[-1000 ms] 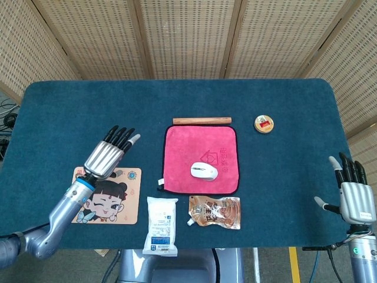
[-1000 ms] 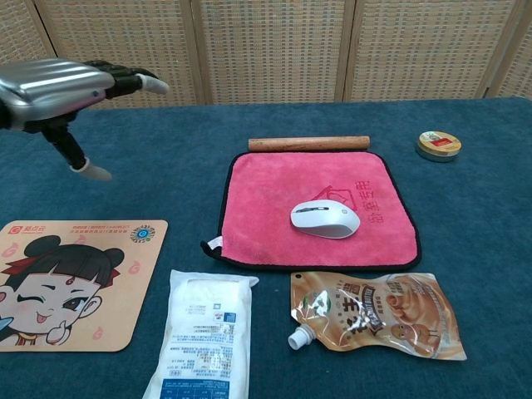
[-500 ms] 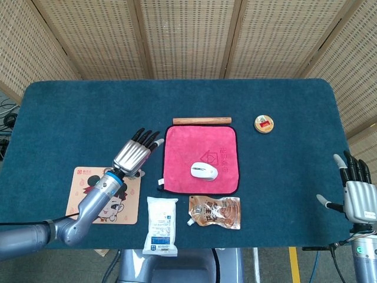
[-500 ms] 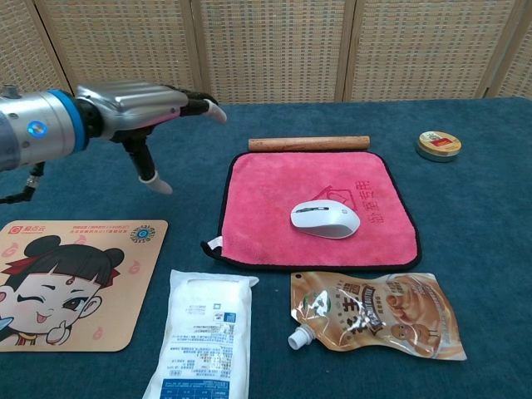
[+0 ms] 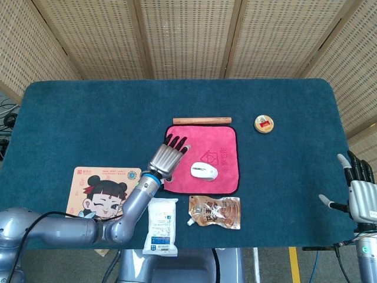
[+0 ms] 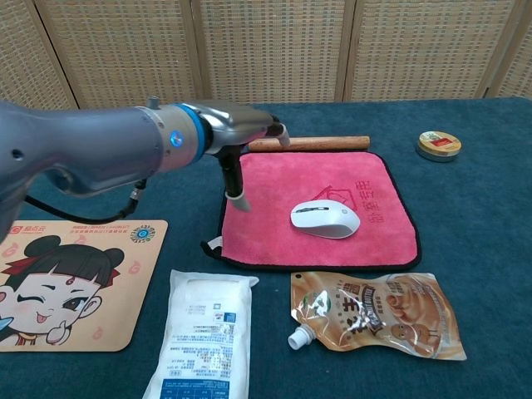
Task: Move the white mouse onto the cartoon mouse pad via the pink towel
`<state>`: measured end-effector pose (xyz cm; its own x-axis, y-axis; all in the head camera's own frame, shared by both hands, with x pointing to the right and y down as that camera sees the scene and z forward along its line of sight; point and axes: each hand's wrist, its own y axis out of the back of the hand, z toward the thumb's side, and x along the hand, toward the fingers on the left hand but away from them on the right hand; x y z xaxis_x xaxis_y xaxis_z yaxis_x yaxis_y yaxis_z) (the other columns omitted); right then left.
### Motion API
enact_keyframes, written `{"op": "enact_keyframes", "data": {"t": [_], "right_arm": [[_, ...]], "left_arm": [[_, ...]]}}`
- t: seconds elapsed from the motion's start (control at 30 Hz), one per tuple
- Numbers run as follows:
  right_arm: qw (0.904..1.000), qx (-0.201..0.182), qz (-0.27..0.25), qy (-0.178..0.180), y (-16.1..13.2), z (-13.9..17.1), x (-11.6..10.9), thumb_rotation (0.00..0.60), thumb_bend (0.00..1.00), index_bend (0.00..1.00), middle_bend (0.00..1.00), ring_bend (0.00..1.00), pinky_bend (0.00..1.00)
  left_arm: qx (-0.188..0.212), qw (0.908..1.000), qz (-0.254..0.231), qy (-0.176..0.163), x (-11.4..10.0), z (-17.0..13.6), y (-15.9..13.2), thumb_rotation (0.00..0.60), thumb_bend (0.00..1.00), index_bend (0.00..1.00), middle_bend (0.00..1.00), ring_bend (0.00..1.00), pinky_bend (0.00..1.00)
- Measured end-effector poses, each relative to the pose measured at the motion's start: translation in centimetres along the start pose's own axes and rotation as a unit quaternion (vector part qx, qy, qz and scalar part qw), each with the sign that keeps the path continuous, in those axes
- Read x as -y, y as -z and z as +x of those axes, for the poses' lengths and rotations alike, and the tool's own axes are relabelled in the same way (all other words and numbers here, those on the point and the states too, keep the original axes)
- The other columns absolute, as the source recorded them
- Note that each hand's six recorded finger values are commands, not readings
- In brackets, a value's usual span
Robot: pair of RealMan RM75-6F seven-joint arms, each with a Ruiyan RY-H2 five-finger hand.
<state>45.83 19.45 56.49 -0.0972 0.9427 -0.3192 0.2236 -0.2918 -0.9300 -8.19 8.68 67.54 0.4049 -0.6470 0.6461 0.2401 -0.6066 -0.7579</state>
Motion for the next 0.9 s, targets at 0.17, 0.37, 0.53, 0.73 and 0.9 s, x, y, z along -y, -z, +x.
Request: {"op": "enact_keyframes", "data": {"t": [0.17, 0.37, 0.53, 0.73, 0.9], "right_arm": [[1.0000, 0.001, -0.009, -0.004, 0.2, 0.0, -0.1, 0.600, 0.00, 0.00, 0.00, 0.00, 0.00], [0.9998, 0.001, -0.018, -0.009, 0.4, -0.1, -0.1, 0.600, 0.00, 0.00, 0.00, 0.00, 0.00], [0.9996, 0.005, -0.026, -0.012, 0.7, -0.2, -0.2, 0.600, 0.00, 0.00, 0.00, 0.00, 0.00], [0.9993, 0.007, -0.034, -0.013, 1.0, -0.2, -0.4, 0.600, 0.00, 0.00, 0.00, 0.00, 0.00], [0.9991, 0.005, -0.039, -0.014, 1.0, -0.2, -0.4, 0.600, 0.00, 0.00, 0.00, 0.00, 0.00]], "left_arm": [[-0.009, 0.9999, 0.007, 0.003, -0.5, 1.2, -2.0, 0.600, 0.05, 0.16, 0.00, 0.00, 0.00], [-0.019, 0.9997, 0.017, 0.005, -0.6, 2.7, -3.9, 0.600, 0.05, 0.17, 0.00, 0.00, 0.00], [-0.018, 0.9994, 0.028, 0.006, -0.5, 3.5, -5.6, 0.600, 0.05, 0.17, 0.00, 0.00, 0.00], [-0.022, 0.9988, 0.041, 0.013, -0.1, 4.0, -6.4, 0.600, 0.05, 0.17, 0.00, 0.00, 0.00], [-0.035, 0.9982, 0.045, 0.021, 0.1, 4.6, -6.5, 0.600, 0.05, 0.17, 0.00, 0.00, 0.00]]}}
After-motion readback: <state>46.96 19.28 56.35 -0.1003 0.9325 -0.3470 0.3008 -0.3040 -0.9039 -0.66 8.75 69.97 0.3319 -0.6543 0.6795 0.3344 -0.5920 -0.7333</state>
